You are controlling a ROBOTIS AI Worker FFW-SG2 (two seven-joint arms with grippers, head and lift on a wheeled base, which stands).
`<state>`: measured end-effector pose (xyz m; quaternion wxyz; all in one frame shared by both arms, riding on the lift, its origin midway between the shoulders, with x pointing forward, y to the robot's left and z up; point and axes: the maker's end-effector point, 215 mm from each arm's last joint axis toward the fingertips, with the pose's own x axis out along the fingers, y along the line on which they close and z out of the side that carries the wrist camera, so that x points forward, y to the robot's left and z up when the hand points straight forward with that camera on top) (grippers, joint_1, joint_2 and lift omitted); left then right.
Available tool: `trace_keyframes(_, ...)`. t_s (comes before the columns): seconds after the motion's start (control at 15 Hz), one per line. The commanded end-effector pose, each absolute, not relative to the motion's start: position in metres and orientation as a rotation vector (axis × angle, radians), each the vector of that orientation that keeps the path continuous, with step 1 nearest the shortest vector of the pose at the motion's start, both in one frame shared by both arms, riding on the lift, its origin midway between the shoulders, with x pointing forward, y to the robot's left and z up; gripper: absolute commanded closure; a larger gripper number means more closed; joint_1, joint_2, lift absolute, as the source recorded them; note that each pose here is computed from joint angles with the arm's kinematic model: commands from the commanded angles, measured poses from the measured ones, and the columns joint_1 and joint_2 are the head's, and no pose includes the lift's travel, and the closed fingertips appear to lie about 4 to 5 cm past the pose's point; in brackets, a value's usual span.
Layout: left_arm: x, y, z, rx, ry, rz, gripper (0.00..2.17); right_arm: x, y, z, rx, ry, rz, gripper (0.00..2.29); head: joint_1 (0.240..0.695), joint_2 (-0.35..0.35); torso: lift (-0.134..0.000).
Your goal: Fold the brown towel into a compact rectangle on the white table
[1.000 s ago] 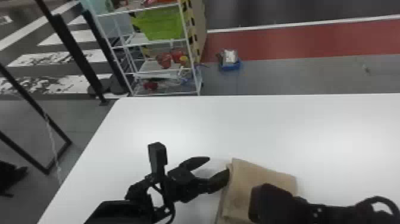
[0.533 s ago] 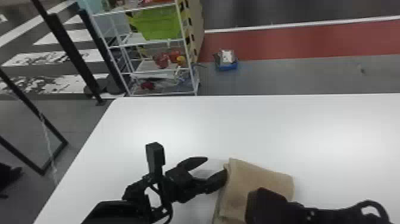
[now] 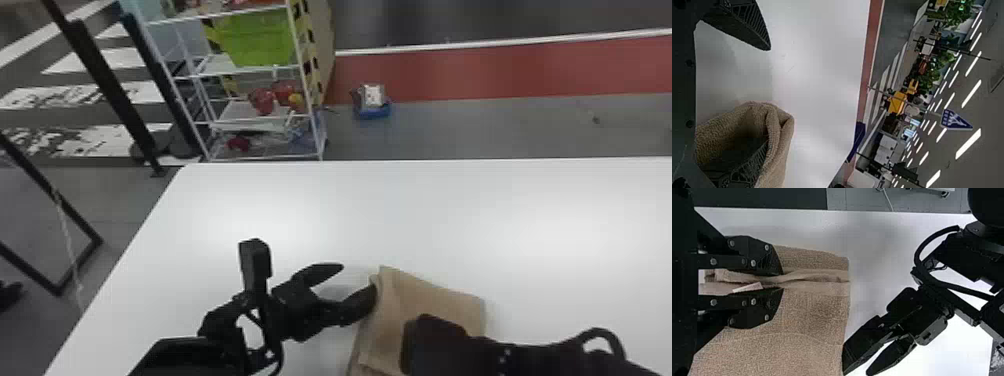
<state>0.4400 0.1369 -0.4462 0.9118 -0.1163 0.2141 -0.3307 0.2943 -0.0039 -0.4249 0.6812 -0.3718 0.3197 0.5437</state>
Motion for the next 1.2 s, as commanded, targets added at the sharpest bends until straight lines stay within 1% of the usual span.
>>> trace_keyframes(0.0, 0.441, 0.136, -0.445, -0.242, 0.437, -0.681, 0.08, 0.294, -0.005, -0.427, -0.838, 0.725, 1.221, 1.50, 0.695, 0.207, -0.123)
trace_keyframes(0.07, 0.440, 0.135, -0.446, -0.243, 0.440, -0.682, 0.08, 0.295, -0.006, -0.428, -0.827, 0.735, 1.212, 1.35, 0.695, 0.206, -0.123)
trace_keyframes(0.13, 0.440, 0.136, -0.446, -0.243, 0.440, -0.681, 0.08, 0.293, -0.009, -0.429, -0.809, 0.754, 1.198, 0.81, 0.695, 0.205, -0.123)
trace_keyframes(0.2, 0.441, 0.136, -0.446, -0.242, 0.439, -0.680, 0.08, 0.292, -0.009, -0.429, -0.793, 0.768, 1.184, 0.50, 0.695, 0.202, -0.123)
trace_keyframes(0.33, 0.440, 0.135, -0.446, -0.243, 0.440, -0.682, 0.08, 0.291, -0.007, -0.425, -0.791, 0.759, 1.184, 0.40, 0.695, 0.200, -0.123)
trace_keyframes(0.53, 0.440, 0.136, -0.446, -0.243, 0.440, -0.681, 0.08, 0.291, -0.006, -0.423, -0.794, 0.753, 1.185, 0.40, 0.695, 0.202, -0.123)
trace_keyframes(0.93, 0.438, 0.136, -0.448, -0.244, 0.443, -0.681, 0.08, 0.290, -0.006, -0.430, -0.830, 0.762, 1.183, 0.41, 0.695, 0.205, -0.123)
trace_keyframes(1.07, 0.437, 0.136, -0.449, -0.245, 0.446, -0.680, 0.08, 0.290, -0.007, -0.435, -0.856, 0.767, 1.182, 0.65, 0.695, 0.205, -0.123)
trace_keyframes(1.13, 0.437, 0.137, -0.449, -0.245, 0.446, -0.679, 0.08, 0.291, -0.007, -0.435, -0.861, 0.766, 1.180, 0.65, 0.695, 0.205, -0.123)
